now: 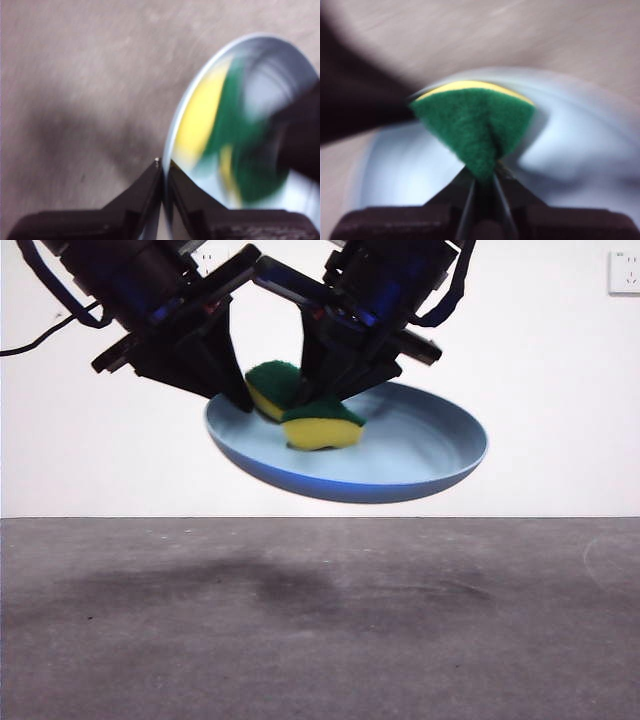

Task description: Pick up the plate,pick up the cloth,clean the plate with the cloth

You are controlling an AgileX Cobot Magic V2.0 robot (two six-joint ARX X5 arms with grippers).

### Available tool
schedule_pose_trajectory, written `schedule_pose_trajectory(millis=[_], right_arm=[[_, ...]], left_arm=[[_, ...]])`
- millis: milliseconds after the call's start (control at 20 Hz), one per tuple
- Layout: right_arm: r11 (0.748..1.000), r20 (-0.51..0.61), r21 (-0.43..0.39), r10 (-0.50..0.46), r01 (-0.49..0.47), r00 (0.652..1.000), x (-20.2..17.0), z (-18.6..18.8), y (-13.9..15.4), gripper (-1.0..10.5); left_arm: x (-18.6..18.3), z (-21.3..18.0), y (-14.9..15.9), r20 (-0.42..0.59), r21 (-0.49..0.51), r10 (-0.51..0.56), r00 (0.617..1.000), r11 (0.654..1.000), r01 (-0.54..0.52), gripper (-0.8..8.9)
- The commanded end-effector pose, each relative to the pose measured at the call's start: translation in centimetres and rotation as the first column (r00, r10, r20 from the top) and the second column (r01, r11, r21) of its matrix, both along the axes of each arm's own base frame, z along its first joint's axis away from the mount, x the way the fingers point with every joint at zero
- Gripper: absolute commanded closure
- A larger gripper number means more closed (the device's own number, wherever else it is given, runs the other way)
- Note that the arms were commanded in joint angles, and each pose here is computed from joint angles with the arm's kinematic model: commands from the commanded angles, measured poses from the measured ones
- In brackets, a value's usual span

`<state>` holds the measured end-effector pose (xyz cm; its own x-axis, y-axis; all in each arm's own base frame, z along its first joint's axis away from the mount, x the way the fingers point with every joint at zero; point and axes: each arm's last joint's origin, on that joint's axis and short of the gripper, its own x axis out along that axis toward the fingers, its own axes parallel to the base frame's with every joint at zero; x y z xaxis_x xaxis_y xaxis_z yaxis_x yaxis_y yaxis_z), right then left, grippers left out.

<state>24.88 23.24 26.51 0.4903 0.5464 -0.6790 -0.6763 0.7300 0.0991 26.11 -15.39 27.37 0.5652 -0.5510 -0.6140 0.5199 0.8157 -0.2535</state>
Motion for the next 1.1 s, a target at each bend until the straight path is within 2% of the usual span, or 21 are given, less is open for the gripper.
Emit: schedule_pose_trajectory(millis=[50, 200, 250, 300, 350, 400, 450, 500, 550, 650, 800, 850, 900, 950, 1000, 1050, 1100], right_arm=[[0.999, -0.126, -0.034, 0.037, -0.042, 0.991, -0.7, -1.2, -0.2, 9.6], [0.982, -0.229, -0.160, 0.063, -0.101, 0.971, -1.6, -2.2, -1.1, 9.6], [0.970, -0.237, -0.230, 0.025, -0.081, 0.971, -1.8, -2.5, -1.6, 9.6], [0.947, -0.207, -0.320, -0.039, -0.030, 0.978, -1.9, -2.6, -2.0, 9.6], [0.906, -0.136, -0.420, -0.113, 0.046, 0.984, -1.8, -2.7, -2.4, 9.6], [0.866, -0.053, -0.486, -0.168, 0.121, 0.984, -1.6, -2.7, -2.7, 9.6], [0.825, 0.041, -0.528, -0.214, 0.203, 0.976, -1.3, -2.5, -2.9, 9.6], [0.799, 0.123, -0.535, -0.249, 0.275, 0.961, -1.0, -2.2, -3.0, 9.6], [0.791, 0.164, -0.526, -0.265, 0.312, 0.950, -0.7, -2.0, -3.0, 9.6], [0.803, 0.226, -0.473, -0.287, 0.362, 0.931, -0.2, -1.5, -2.8, 9.6], [0.847, 0.295, -0.343, -0.312, 0.405, 0.903, 0.6, -0.6, -2.0, 9.6], [0.867, 0.321, -0.278, -0.323, 0.415, 0.890, 1.0, -0.2, -1.7, 9.6], [0.894, 0.324, -0.214, -0.315, 0.394, 0.892, 1.2, 0.2, -1.3, 9.6], [0.940, 0.298, -0.126, -0.268, 0.316, 0.916, 1.4, 0.6, -0.8, 9.6], [0.967, 0.270, -0.073, -0.217, 0.245, 0.938, 1.4, 0.7, -0.4, 9.6], [0.987, 0.236, -0.020, -0.150, 0.159, 0.960, 1.3, 0.9, -0.1, 9.6], [0.994, 0.215, 0.005, -0.110, 0.112, 0.970, 1.1, 1.1, 0.0, 9.6]], left_arm=[[0.5, 0.7, 0.3, 0.030, -0.068, 0.008, 1.000, 0.998, -0.005, 8.22], [0.8, 0.9, 0.4, 0.050, -0.094, 0.026, 0.998, 0.995, -0.022, 8.22], [0.9, 1.0, 0.6, 0.053, -0.098, 0.031, 0.998, 0.995, -0.026, 8.22], [0.9, 1.0, 0.7, 0.052, -0.101, 0.029, 0.998, 0.995, -0.024, 8.22], [0.9, 1.0, 0.6, 0.043, -0.111, 0.009, 0.999, 0.994, -0.004, 8.22], [0.8, 0.9, 0.6, 0.031, -0.119, -0.011, 0.999, 0.993, 0.014, 8.22], [0.7, 0.8, 0.6, 0.015, -0.126, -0.030, 0.999, 0.992, 0.032, 8.22], [0.6, 0.7, 0.6, 0.000, -0.123, -0.036, 0.999, 0.992, 0.036, 8.22], [0.5, 0.7, 0.5, -0.008, -0.120, -0.039, 0.999, 0.992, 0.038, 8.22], [0.4, 0.5, 0.5, -0.025, -0.120, -0.055, 0.998, 0.991, 0.052, 8.22], [0.1, 0.4, 0.1, -0.041, -0.114, -0.075, 0.996, 0.991, 0.070, 8.22], [0.0, 0.4, 0.1, -0.046, -0.111, -0.079, 0.996, 0.991, 0.073, 8.22], [0.0, 0.3, 0.1, -0.046, -0.106, -0.082, 0.996, 0.991, 0.076, 8.22], [0.0, 0.3, 0.1, -0.037, -0.097, -0.089, 0.995, 0.992, 0.085, 8.22], [0.0, 0.3, 0.1, -0.031, -0.090, -0.088, 0.996, 0.992, 0.085, 8.22], [0.0, 0.3, 0.1, -0.013, -0.064, -0.082, 0.997, 0.995, 0.081, 8.21], [0.1, 0.2, 0.2, 0.007, -0.024, -0.059, 0.998, 0.998, 0.059, 8.22]])
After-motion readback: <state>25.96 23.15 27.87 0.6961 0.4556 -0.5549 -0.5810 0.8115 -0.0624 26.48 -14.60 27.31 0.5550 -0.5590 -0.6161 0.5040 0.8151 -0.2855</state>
